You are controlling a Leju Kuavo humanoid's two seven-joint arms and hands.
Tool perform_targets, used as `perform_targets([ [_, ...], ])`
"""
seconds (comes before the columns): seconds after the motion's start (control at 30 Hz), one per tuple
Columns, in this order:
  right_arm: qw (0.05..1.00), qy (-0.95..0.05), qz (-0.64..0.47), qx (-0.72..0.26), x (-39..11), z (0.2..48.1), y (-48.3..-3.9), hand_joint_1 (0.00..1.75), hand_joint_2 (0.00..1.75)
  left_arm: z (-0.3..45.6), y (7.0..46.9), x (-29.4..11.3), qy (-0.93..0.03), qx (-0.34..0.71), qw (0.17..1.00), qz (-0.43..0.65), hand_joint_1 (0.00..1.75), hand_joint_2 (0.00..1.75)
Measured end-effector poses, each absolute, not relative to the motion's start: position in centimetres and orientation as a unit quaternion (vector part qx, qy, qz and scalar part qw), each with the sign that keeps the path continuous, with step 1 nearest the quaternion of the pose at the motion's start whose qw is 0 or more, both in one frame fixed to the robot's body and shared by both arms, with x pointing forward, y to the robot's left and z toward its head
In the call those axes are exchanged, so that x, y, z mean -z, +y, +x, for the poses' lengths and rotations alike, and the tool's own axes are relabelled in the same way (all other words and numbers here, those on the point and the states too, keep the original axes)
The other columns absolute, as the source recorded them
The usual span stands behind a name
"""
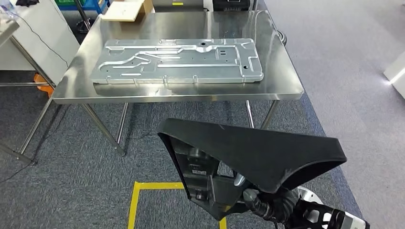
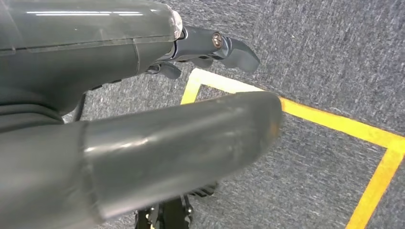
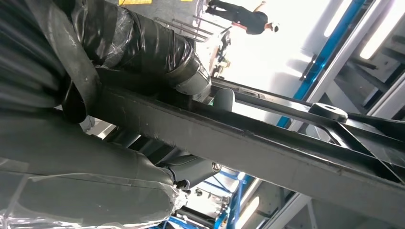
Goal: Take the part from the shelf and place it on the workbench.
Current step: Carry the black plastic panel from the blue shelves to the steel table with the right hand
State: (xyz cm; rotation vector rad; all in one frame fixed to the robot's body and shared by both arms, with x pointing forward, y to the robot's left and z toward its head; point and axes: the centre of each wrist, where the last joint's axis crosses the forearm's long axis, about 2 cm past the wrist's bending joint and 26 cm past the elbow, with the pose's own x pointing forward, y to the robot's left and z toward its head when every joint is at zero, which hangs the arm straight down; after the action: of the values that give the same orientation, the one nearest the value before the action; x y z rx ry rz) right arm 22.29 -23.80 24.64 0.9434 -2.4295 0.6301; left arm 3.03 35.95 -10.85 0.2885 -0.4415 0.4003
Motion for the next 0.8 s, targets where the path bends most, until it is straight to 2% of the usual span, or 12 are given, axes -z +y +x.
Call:
perform_targets([
  [0.8,0.222,-0.897,0.319,-0.212,-24.6,21.2,-23.4,1.75,1.75,2.9,36.9,10.7,-0.220,-0.197,0.944,0.150,0.00,0.00],
])
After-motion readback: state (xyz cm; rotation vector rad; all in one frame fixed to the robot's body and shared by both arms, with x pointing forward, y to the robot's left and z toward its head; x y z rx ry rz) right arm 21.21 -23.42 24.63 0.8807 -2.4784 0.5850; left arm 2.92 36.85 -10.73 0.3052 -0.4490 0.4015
